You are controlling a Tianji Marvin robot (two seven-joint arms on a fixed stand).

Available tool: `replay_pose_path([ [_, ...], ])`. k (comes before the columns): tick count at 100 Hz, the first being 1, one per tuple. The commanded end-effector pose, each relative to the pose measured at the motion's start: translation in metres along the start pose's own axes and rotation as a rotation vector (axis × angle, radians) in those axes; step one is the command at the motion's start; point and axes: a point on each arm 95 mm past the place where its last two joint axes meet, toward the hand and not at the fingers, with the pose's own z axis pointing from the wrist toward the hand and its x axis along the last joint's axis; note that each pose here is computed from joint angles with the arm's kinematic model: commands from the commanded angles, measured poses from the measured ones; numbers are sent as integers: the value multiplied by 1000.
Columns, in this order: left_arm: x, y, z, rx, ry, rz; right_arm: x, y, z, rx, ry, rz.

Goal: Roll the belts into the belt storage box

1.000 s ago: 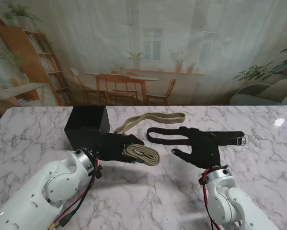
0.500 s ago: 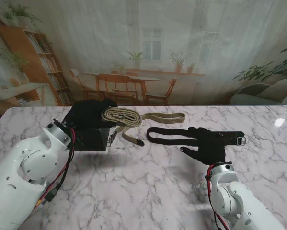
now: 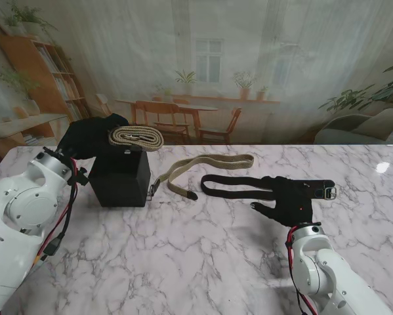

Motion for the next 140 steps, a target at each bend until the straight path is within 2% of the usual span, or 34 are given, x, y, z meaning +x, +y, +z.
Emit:
replay_pose_path([
  [1,-13,-4,0,-18,-32,19,-2,-2,-2,2,-7,-9],
  [35,-49,-16,0,-58,-119,72,-2,-1,-2,13,2,-17],
  [48,-59,-17,-6,-67,-144,85,-3,-1,-3,15,-1,-16],
  [65,-68,-15,-18,-112,-157,143,-3,-2,-2,18,1,-19],
  [82,-74,-5,-25,-160,-180,154,-2,-3,0,18,6,-21],
  [110,-81,19,-25,-228,-232,134,1,-5,2,33,3,-24],
  [140,-85,31,-25,-289,-254,139,2,-5,1,40,-1,-18],
])
